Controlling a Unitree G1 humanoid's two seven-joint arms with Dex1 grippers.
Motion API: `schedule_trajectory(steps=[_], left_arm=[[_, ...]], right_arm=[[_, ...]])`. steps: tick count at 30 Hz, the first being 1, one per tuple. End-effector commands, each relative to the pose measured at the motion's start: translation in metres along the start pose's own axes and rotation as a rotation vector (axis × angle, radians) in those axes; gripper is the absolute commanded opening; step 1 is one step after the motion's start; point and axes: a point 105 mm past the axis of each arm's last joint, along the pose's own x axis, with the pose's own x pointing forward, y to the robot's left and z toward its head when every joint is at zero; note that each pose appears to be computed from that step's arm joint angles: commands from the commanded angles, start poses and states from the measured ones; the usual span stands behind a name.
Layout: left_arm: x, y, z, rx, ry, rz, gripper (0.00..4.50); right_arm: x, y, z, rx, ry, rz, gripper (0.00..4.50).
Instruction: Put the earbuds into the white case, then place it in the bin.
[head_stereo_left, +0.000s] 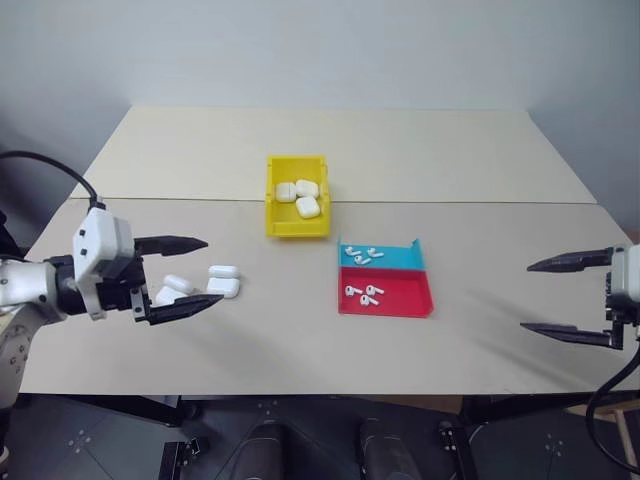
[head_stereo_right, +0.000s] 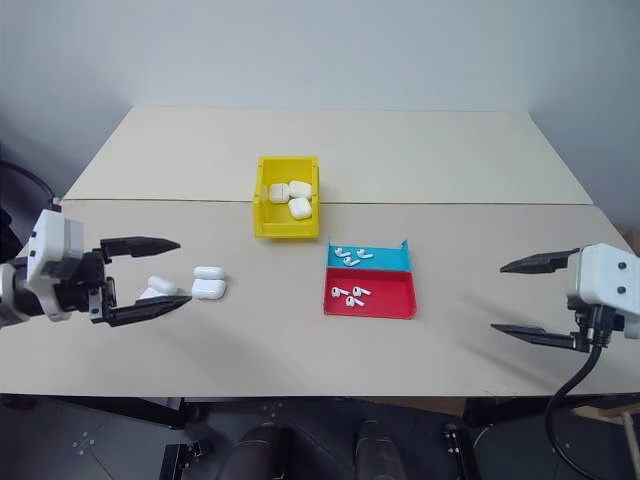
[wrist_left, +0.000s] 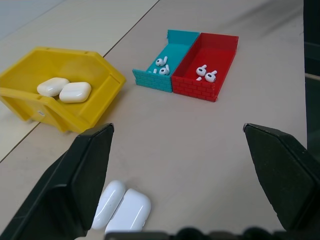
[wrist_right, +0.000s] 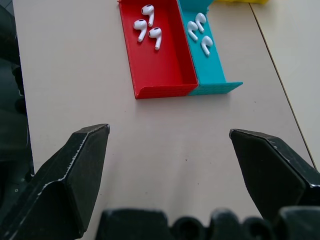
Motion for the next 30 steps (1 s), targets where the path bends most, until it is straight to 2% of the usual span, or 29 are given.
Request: schedule_trajectory(steps=[1, 10, 18, 24, 26, 30], left_arm=[[0.0, -0.001, 0.008, 0.037, 0.0, -0.016, 4.5], [0.0, 0.002, 0.009, 0.02, 0.023, 0.058, 4.5], [-0.003, -0.001, -0.012, 0.164, 0.246, 0.204, 4.5], [-0.011, 0.021, -0.032, 0.045, 0.509, 0.328, 4.5], [-0.016, 0.031, -0.038, -0.058, 0.619, 0.371, 4.5], [-0.022, 0.05, -0.038, -0.237, 0.729, 0.43, 4.5]], right_arm=[[-0.006, -0.005, 0.01, -0.041, 0.003, -0.024, 4.46], [-0.004, -0.003, 0.01, -0.035, 0.0, -0.017, 4.46], [-0.001, -0.004, 0.01, -0.036, -0.011, -0.023, 4.46], [0.0, -0.001, 0.01, -0.023, -0.014, -0.018, 4.46], [0.001, 0.0, 0.01, -0.017, -0.016, -0.019, 4.46], [0.003, 0.001, 0.008, -0.002, -0.01, -0.017, 4.46]])
